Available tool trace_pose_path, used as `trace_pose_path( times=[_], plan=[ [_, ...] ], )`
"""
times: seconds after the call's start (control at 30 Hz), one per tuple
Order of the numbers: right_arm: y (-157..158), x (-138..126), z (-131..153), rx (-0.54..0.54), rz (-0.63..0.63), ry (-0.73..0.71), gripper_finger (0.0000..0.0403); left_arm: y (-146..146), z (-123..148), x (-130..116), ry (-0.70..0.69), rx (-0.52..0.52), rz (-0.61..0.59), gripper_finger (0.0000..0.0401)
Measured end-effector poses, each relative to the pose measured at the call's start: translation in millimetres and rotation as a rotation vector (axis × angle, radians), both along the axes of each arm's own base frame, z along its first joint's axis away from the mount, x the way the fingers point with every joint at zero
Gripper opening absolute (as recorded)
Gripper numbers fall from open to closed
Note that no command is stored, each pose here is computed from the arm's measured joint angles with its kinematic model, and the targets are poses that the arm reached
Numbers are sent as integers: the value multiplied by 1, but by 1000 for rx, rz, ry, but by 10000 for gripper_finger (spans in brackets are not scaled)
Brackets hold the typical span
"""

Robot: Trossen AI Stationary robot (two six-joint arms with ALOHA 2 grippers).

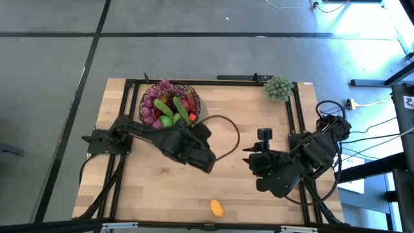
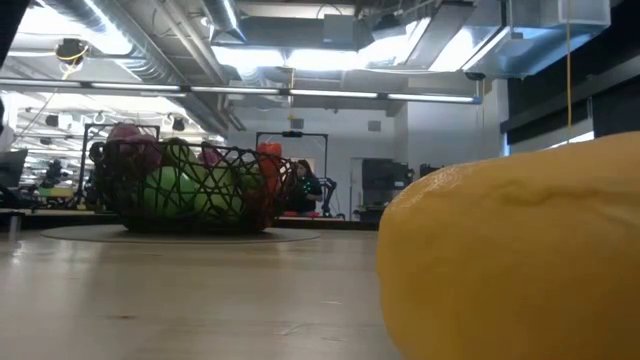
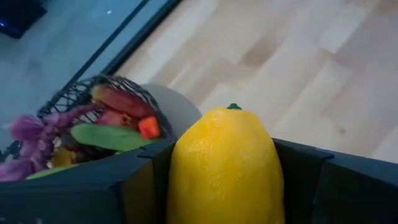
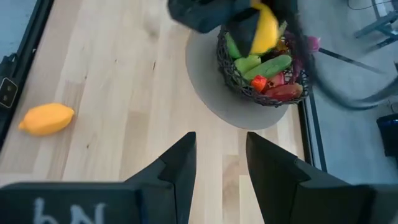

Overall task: Build produce basket
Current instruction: Put the left yellow lemon into the black wire basket

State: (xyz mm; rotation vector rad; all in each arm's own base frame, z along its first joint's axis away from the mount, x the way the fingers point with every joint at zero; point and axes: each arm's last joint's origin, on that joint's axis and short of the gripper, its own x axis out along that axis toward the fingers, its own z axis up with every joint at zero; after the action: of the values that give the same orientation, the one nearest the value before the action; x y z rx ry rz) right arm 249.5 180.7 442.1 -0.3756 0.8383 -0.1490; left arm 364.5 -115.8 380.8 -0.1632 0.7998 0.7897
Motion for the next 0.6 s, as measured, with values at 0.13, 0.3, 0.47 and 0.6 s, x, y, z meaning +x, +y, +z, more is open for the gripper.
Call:
trace_pose_path(
  times=[0.13,0.3,0.47,0.6],
  plan=[
    [-1,0,1,-19,-18,-22,136,19,14,-6,-1,22,1,175],
    [-4,2,3,-82,-71,-81,136,50,15,-18,46,34,47,175],
    [-5,2,4,-100,-106,-115,136,76,-2,-47,141,4,115,175],
    [-8,4,4,-101,-141,-137,136,91,-14,-69,106,-32,159,175]
  ],
)
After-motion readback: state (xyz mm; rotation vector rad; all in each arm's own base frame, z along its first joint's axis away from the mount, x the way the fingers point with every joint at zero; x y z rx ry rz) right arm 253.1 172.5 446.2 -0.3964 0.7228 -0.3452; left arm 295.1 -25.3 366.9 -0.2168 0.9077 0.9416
